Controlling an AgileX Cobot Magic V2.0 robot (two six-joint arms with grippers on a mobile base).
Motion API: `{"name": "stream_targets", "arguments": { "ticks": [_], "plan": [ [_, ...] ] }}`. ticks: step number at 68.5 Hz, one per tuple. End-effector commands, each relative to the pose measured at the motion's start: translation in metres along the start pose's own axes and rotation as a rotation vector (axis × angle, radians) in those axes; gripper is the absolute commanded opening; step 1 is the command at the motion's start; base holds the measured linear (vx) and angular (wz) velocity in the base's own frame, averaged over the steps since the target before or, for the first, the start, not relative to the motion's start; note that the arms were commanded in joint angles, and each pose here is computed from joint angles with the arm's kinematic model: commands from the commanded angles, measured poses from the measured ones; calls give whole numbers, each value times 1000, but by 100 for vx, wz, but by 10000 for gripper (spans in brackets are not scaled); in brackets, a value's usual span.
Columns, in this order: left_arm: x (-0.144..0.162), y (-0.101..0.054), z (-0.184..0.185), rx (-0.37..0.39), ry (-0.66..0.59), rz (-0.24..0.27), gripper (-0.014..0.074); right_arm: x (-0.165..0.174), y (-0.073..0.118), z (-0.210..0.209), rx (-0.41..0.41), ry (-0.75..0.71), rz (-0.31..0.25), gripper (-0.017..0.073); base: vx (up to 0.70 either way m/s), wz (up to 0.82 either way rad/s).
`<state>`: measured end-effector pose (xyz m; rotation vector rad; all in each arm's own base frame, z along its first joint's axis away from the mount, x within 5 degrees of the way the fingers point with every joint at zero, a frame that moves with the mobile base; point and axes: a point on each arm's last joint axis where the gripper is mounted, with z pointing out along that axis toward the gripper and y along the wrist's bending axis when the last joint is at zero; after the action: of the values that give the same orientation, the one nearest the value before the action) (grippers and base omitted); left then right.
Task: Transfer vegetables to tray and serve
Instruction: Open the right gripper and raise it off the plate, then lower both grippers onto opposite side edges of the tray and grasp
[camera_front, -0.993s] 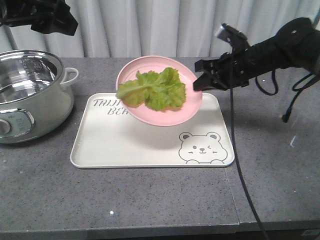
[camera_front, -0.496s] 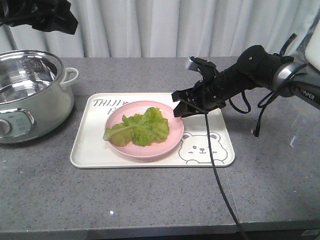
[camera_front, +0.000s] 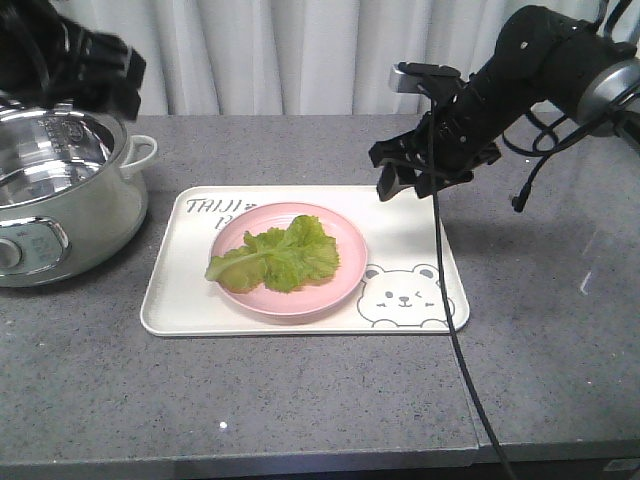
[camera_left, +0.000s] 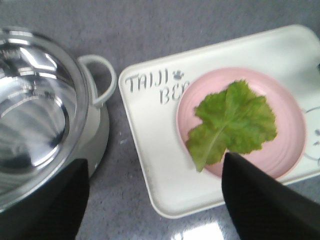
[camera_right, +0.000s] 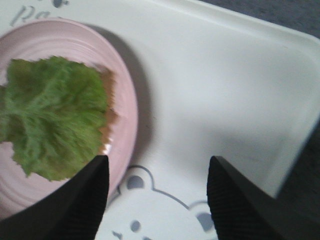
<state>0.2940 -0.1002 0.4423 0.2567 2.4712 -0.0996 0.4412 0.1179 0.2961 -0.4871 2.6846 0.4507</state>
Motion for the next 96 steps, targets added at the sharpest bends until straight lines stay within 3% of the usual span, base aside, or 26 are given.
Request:
{"name": "stream_targets", "arguments": {
  "ticks": [1,9,28,33,50,77,82,96],
  "plan": [
    [11,0,6,-5,10,-11,534,1,2,-49,120,-32,5,414,0,0],
    [29,0,37,-13,82,-35,534,5,-3,-51,189,-16,78,414,0,0],
    [56,-1,80,-14,130,-60,534,7,-7,-47,200,1,86,414,0,0],
    [59,-1,84,-12,121,-81,534,7,-11,-44,194,6,108,414,0,0],
    [58,-3,95,-9,115,-80,534,8,-24,-30,180,34,156,414,0,0],
    [63,-5,134,-24,204,-68,534,22,-41,-4,212,131,194,412,0,0],
    [63,-5,136,-24,208,-68,534,28,-43,2,208,165,175,412,0,0],
    [62,-6,138,-21,193,-66,534,28,-35,-5,151,142,185,412,0,0]
  ]
}}
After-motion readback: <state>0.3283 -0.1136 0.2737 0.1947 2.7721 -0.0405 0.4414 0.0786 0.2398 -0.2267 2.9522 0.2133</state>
